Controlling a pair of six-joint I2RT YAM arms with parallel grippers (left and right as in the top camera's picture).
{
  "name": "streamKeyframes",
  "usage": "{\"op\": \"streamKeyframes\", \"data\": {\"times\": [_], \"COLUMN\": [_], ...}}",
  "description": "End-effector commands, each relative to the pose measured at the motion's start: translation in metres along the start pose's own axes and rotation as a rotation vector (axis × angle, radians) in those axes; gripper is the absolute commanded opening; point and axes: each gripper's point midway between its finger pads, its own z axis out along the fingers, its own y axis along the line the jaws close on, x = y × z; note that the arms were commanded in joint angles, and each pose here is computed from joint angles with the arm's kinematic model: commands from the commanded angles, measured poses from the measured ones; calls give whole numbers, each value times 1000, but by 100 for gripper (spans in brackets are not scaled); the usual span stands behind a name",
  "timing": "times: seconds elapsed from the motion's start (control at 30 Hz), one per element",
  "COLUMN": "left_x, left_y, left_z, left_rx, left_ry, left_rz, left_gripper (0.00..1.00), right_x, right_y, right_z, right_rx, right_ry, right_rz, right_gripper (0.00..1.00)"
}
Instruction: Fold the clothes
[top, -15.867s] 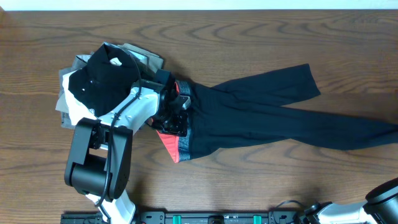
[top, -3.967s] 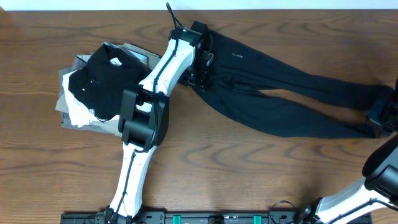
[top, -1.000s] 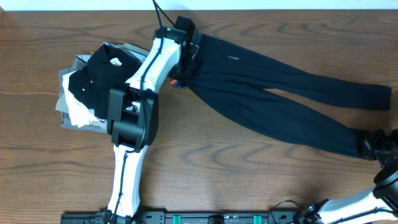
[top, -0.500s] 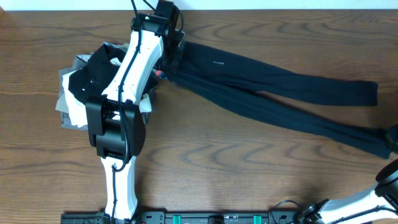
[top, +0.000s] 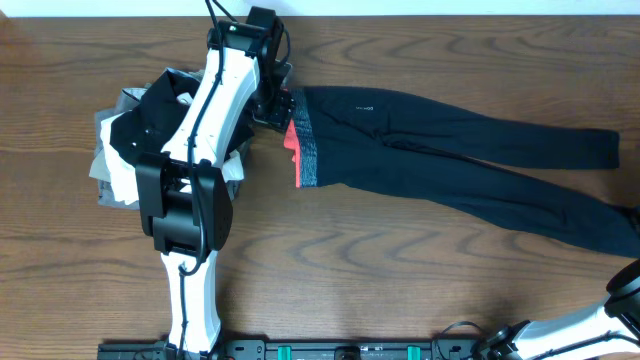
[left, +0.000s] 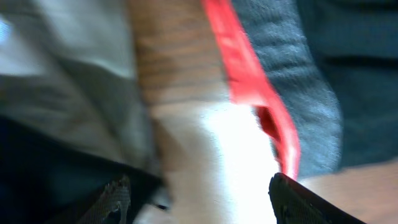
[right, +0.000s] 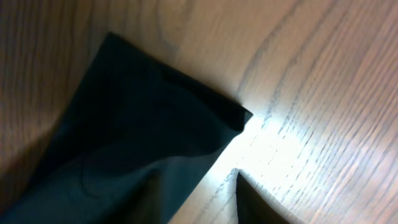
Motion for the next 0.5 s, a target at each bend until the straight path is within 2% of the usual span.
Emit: {"op": "streamKeyframes", "data": {"times": [0.0, 0.13, 0.3, 0.47], "left_x": [12, 33, 67, 67], "left_y": [-38, -73, -93, -96], "left_z": [6, 20, 48, 74], "left_rx": [207, 337, 330, 289], "left_ry": [50, 138, 256, 228], "left_rz": [-48, -39, -10, 4], "left_gripper": [73, 73, 64, 56], "right_x": [-5, -3, -1, -2], "right_y": [-4, 0, 2, 6], "right_z": [-2, -2, -2, -2], "right_rx": [10, -13, -22, -44], "right_ry": [-9, 0, 8, 6], "right_rz": [1, -1, -2, 0], "right_gripper": [54, 59, 60, 60]}}
